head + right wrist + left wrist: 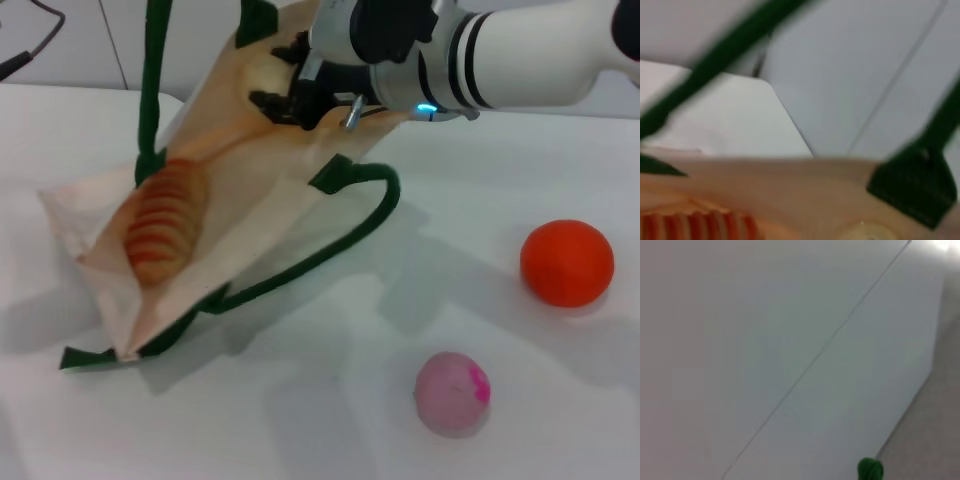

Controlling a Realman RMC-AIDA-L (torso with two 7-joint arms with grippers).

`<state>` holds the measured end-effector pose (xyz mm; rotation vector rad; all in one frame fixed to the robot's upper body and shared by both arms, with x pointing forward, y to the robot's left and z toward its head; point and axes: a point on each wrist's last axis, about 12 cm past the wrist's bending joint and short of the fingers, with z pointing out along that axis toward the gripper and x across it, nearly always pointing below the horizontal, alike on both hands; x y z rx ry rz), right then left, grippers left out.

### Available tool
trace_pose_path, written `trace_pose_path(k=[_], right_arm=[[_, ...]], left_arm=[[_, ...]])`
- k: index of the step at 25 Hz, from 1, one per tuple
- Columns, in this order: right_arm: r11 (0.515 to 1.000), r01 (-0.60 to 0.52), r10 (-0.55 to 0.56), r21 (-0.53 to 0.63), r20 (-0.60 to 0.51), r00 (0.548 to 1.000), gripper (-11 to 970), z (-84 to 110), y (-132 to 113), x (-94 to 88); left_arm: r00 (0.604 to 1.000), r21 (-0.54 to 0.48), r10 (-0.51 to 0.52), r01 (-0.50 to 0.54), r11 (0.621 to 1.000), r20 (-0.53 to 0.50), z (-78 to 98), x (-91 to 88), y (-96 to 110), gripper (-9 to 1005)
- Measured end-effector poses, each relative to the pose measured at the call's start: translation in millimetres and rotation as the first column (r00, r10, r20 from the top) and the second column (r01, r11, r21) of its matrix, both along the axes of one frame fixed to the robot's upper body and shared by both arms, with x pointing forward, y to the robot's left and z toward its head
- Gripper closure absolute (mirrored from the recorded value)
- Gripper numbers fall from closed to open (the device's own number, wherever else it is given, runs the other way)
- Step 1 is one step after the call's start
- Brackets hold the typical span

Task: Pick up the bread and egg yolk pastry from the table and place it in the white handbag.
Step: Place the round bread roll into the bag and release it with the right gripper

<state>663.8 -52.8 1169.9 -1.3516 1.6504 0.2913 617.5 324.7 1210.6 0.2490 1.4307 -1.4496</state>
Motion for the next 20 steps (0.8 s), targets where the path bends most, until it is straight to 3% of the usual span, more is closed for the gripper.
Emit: trace_pose_path(k=[6, 14, 20], right_arm=[[0.999, 0.032, -0.032, -0.007, -0.040, 0.999, 363, -1.6, 0.9, 5.1], [0.998, -0.046, 0.053, 0.048, -0.164, 0.985, 275, 6.3, 0.9, -7.0], [0.971, -0.120, 0.162, 0.206, -0.201, 0.966, 155, 29.7, -40.5, -23.1]], left_arm=[[1.000, -0.017, 0.010, -0.010, 1.000, 0.012, 0.9, -2.9, 5.2, 895], [0.997, -0.031, 0.073, -0.073, 0.997, 0.008, -3.3, -9.0, 21.5, 896], [0.990, -0.016, 0.142, -0.142, 0.990, -0.012, -8.8, -10.0, 33.4, 893]])
